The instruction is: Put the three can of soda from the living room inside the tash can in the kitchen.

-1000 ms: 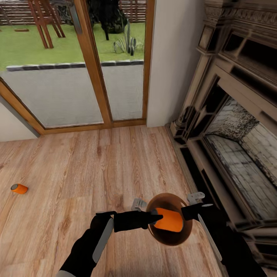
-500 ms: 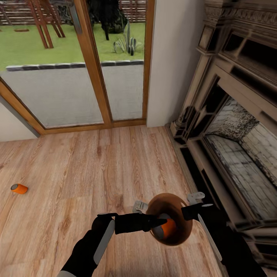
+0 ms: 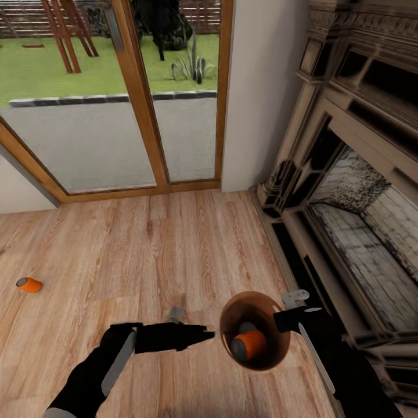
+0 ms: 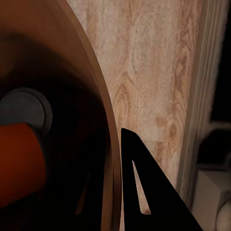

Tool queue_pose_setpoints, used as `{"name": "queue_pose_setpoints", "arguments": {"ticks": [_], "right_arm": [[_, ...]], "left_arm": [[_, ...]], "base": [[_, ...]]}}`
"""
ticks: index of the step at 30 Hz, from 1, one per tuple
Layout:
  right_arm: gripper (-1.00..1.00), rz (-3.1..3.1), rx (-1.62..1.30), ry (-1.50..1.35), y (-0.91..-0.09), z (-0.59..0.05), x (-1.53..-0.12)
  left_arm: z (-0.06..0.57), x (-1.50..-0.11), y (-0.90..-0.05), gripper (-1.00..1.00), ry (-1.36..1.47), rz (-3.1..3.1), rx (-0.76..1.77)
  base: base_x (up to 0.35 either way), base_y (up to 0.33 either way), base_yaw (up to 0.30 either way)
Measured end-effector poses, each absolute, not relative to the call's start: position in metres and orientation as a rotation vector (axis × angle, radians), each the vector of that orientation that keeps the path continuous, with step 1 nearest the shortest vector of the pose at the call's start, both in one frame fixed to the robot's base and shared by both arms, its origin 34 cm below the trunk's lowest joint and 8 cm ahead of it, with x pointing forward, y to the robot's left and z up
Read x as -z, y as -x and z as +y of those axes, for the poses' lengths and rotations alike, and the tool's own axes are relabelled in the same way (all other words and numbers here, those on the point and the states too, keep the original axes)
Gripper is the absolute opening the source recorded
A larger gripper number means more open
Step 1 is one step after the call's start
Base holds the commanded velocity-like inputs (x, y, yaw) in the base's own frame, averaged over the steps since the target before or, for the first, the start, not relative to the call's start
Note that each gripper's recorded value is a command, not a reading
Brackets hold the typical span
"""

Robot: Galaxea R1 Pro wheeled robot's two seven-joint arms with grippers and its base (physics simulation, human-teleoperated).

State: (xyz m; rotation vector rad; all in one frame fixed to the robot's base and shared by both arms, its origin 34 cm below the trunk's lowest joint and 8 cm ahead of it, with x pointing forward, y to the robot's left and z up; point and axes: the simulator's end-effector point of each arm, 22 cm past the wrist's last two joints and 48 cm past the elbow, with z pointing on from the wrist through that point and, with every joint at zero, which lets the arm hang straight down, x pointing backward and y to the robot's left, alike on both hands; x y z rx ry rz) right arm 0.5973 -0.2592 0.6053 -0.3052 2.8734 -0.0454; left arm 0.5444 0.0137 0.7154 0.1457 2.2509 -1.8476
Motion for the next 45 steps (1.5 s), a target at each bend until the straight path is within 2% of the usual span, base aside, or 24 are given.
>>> {"name": "queue_pose_setpoints", "arguments": {"ticks": [1,5,8,14,25,45], "right_arm": [[-1.00,2.873,0.045,0.305,-0.597,-0.259,-0.605],[-1.00,2.873,0.049,0.307,-0.597,-0.260,-0.605],[-1.00,2.872,0.046,0.305,-0.598,-0.259,-0.606],[-1.00,2.871,0.044,0.305,-0.598,-0.259,-0.606],[-1.00,2.858,0.040,0.304,-0.602,-0.258,-0.611],[-1.00,2.823,0.042,0.302,-0.610,-0.257,-0.627]], "left_arm": [[0.059,-0.726,-0.546,1.00,-0.114,2.184,1.918],[0.113,-0.728,-0.555,1.00,0.009,2.126,1.937],[0.164,-0.693,-0.545,1.00,0.149,2.173,1.859],[0.227,-0.625,-0.490,1.00,0.258,2.287,1.649],[0.265,-0.571,-0.430,1.00,0.365,2.454,1.413],[0.270,-0.578,-0.436,1.00,0.351,2.442,1.392]], "base": [[0.000,0.000,0.000],[0.000,0.000,0.000],[0.000,0.000,0.000],[0.000,0.000,0.000],[0.000,0.000,0.000],[0.000,0.000,0.000]]}}
